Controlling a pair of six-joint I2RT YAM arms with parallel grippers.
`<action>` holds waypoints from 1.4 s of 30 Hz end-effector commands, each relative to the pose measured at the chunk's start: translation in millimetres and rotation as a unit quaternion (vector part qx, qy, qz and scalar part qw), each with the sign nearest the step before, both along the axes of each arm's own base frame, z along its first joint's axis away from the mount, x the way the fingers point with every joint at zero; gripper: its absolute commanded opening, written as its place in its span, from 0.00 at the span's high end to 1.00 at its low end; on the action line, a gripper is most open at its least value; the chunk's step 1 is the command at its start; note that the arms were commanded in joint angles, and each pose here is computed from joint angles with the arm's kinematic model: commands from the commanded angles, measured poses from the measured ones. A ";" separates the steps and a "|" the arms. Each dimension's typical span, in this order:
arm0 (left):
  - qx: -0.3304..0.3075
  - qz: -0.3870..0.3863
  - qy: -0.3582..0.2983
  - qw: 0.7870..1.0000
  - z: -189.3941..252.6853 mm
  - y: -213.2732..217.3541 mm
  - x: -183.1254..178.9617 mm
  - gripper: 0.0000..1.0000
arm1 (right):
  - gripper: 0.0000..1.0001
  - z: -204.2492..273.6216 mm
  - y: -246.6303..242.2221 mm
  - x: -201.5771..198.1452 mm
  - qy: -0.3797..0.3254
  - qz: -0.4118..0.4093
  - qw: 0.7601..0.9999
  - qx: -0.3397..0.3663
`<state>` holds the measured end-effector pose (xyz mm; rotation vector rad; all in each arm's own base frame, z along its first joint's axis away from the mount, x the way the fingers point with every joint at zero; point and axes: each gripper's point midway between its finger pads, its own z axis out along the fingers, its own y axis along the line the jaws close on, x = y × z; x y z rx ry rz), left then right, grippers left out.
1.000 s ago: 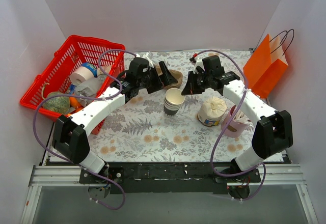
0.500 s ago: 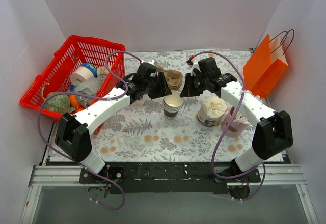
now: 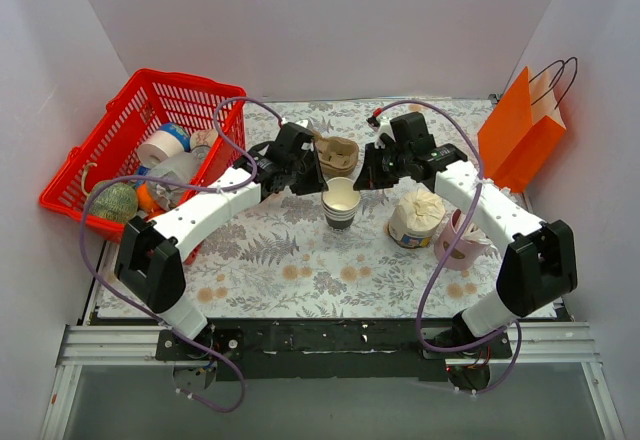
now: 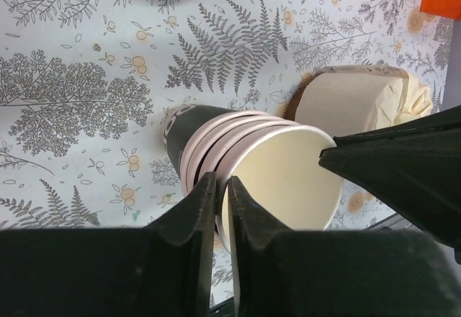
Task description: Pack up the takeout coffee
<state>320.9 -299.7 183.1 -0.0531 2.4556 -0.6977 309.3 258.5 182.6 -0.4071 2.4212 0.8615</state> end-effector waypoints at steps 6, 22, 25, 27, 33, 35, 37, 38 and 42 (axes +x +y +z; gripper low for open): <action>0.024 0.003 -0.021 0.999 8.7 4.7 2.9 1.00 | 0.66 31.2 13.7 -20.6 -0.018 0.049 0.997 0.056; -0.008 0.049 -0.023 0.998 11.1 15.8 -5.7 1.00 | 0.23 25.9 -59.4 -24.6 -0.049 -0.094 0.994 0.016; -0.015 0.054 -0.021 0.998 11.1 16.6 -7.8 1.00 | 0.23 12.5 -59.0 -29.1 -0.021 -0.082 0.996 0.036; -0.025 0.060 -0.023 0.998 13.4 16.7 -8.8 1.00 | 0.24 8.1 -51.9 -32.8 -0.003 -0.063 0.997 0.054; -0.044 0.063 -0.032 0.997 21.2 16.4 -10.3 1.00 | 0.25 12.1 -30.1 -21.7 0.017 -0.035 0.994 0.099; -0.043 0.064 -0.032 0.996 20.5 16.9 -10.1 1.00 | 0.25 12.8 -25.9 -16.9 0.022 -0.028 0.994 0.103; -0.046 0.064 -0.033 0.996 21.9 16.8 -10.9 1.00 | 0.26 5.8 -24.0 -15.8 0.035 -0.031 0.993 0.104; -0.047 0.063 -0.033 0.996 21.5 16.1 -11.5 1.00 | 0.26 6.3 -23.1 -14.2 0.032 -0.030 0.993 0.106; -0.047 0.063 -0.032 0.996 19.8 16.3 -11.1 1.00 | 0.27 4.1 -20.8 -13.9 0.039 -0.030 0.992 0.113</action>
